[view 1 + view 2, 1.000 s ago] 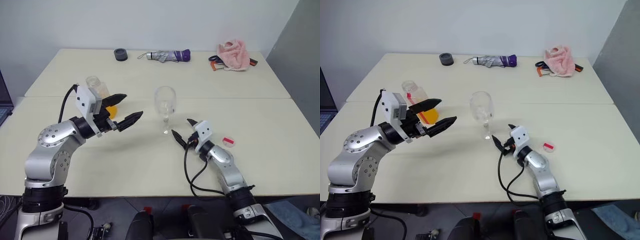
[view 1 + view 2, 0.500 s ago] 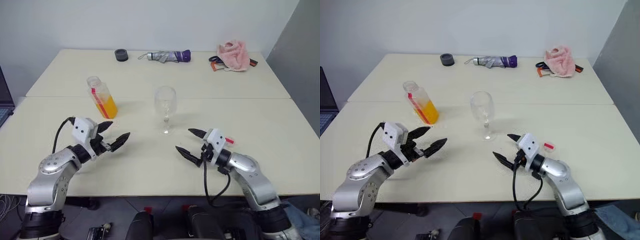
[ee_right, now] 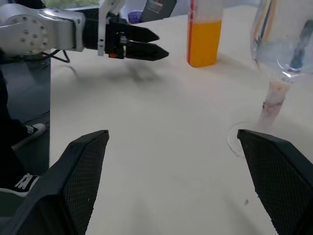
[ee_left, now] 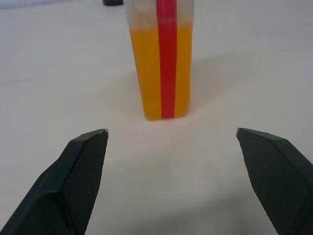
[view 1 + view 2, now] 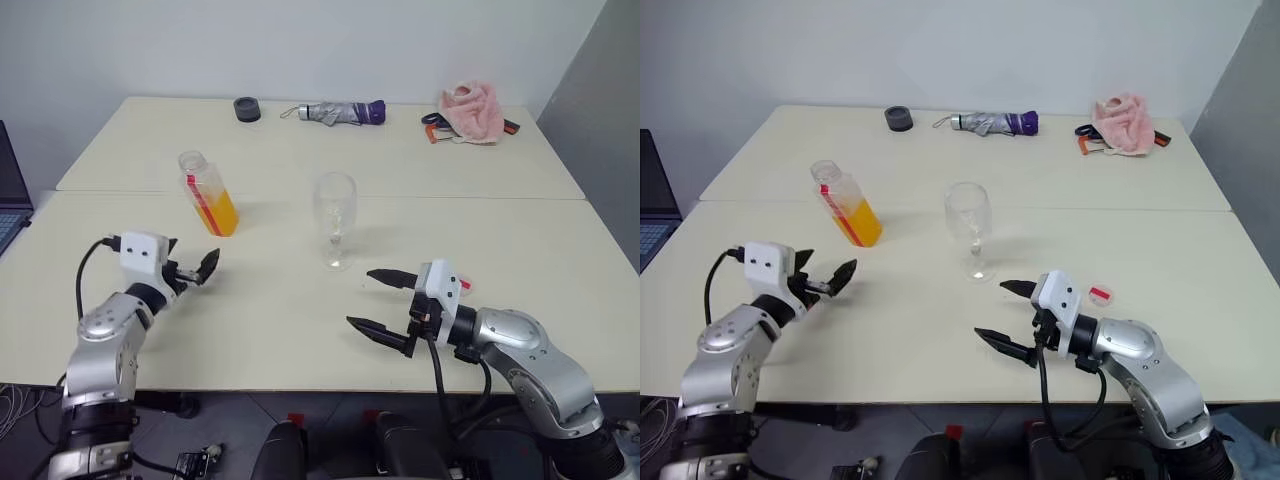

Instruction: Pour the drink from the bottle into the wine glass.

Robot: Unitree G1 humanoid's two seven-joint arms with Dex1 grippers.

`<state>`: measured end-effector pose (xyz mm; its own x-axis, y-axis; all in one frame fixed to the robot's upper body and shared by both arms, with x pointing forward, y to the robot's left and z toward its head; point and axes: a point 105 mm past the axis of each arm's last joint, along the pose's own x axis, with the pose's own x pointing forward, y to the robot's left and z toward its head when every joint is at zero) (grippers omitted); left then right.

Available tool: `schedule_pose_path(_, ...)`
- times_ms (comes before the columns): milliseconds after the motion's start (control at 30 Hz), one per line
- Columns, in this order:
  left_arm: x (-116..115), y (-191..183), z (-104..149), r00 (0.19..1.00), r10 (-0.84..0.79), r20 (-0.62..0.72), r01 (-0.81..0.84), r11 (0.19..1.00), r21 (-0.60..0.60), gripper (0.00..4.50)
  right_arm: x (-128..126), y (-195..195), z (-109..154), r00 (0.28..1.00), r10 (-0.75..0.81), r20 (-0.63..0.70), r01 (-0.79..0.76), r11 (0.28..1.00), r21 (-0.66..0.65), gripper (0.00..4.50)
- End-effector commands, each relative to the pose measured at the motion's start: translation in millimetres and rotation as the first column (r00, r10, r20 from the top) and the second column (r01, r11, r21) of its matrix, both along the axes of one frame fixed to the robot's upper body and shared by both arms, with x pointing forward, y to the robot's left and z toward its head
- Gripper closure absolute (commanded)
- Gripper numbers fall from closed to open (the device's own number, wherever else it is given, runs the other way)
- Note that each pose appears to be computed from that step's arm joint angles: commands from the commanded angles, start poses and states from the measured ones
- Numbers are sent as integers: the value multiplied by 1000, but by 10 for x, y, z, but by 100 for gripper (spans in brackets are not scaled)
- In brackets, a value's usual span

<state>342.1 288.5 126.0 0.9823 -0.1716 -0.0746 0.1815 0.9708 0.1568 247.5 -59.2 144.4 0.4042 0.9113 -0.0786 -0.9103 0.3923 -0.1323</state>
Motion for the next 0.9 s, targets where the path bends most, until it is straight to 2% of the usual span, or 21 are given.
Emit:
schedule_pose_path(33, 73, 71, 183, 999, -1, 47, -1, 1000, 31, 0, -48, 12, 132, 999, 25, 45, -25, 1000, 9, 2)
schedule_pose_path(267, 265, 54, 320, 997, -21, 73, 17, 999, 46, 0, -44, 22, 141, 998, 13, 58, -13, 1000, 13, 2)
schedule_pose_path(900, 656, -64, 461, 993, -78, 94, 75, 997, 32, 0, 29, 68, 227, 994, -18, 106, 14, 999, 36, 2)
